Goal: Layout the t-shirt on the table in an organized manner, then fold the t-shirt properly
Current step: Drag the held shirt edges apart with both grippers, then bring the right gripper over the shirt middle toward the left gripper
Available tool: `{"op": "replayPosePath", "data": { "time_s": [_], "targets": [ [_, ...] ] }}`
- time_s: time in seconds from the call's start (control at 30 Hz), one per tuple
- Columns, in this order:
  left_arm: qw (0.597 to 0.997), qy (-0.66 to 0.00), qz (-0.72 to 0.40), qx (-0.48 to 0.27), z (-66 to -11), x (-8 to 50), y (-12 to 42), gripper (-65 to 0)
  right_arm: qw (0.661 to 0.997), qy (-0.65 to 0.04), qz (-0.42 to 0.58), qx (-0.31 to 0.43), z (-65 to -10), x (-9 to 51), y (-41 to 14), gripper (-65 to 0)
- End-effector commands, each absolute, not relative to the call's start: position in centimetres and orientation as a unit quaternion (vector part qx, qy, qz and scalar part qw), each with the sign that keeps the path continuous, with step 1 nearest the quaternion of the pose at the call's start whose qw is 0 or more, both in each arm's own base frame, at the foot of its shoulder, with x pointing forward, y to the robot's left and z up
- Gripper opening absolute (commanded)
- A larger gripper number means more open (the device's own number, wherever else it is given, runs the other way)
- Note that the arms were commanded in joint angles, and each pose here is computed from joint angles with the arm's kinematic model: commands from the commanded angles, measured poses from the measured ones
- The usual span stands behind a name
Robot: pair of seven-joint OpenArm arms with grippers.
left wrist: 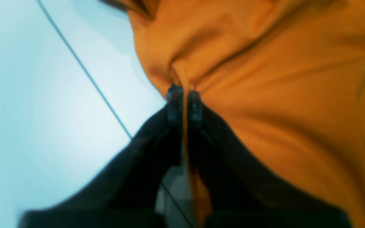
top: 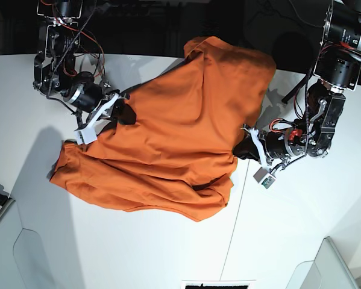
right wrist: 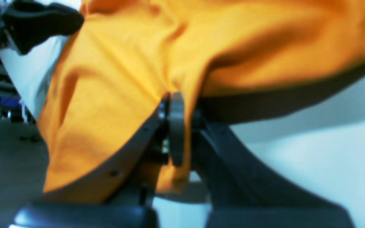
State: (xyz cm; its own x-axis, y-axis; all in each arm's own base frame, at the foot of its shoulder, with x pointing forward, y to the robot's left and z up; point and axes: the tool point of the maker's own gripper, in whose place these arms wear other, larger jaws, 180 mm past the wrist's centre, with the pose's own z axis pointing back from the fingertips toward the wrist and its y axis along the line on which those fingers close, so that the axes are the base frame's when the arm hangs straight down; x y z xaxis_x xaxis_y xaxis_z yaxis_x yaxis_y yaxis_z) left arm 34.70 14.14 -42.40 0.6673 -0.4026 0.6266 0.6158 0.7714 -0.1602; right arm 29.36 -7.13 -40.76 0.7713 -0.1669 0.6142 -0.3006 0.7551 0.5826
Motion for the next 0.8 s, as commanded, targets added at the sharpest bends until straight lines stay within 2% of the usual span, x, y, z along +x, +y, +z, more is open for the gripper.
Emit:
{"op": "replayPosePath", "data": {
  "time_s": [0.0, 0.2, 0.37, 0.57, 0.7, 0.77],
  "targets": [
    [0.909, -0.269, -0.292, -0.122, -43.2, 35.0, 16.5, -65.0, 0.864, -0.362, 0.036, 0.348, -39.2, 30.9, -7.7, -65.0],
    [0.912, -0.274, -0.305, -0.019, -43.5, 36.9, 18.3, -65.0, 0.859, -0.391, 0.020, 0.330, -36.7, 32.7, -10.9, -65.0],
    [0.910, -0.289, -0.298, 0.003, -42.8, 38.3, 19.1, -65.0, 0.863, -0.413, 0.017, 0.291, -34.8, 32.7, -15.1, -65.0],
    [0.905, -0.300, -0.301, 0.013, -41.6, 39.7, 19.3, -65.0, 0.862, -0.433, 0.028, 0.262, -33.0, 32.3, -17.6, -52.6],
    [0.910, -0.279, -0.307, 0.001, -41.9, 39.1, 19.1, -65.0, 0.858, -0.442, 0.034, 0.260, -32.3, 32.2, -17.4, -43.2],
    [0.912, -0.274, -0.306, -0.019, -42.0, 38.7, 18.5, -65.0, 0.858, -0.442, 0.035, 0.260, -32.3, 32.2, -17.4, -41.9]
  ]
}}
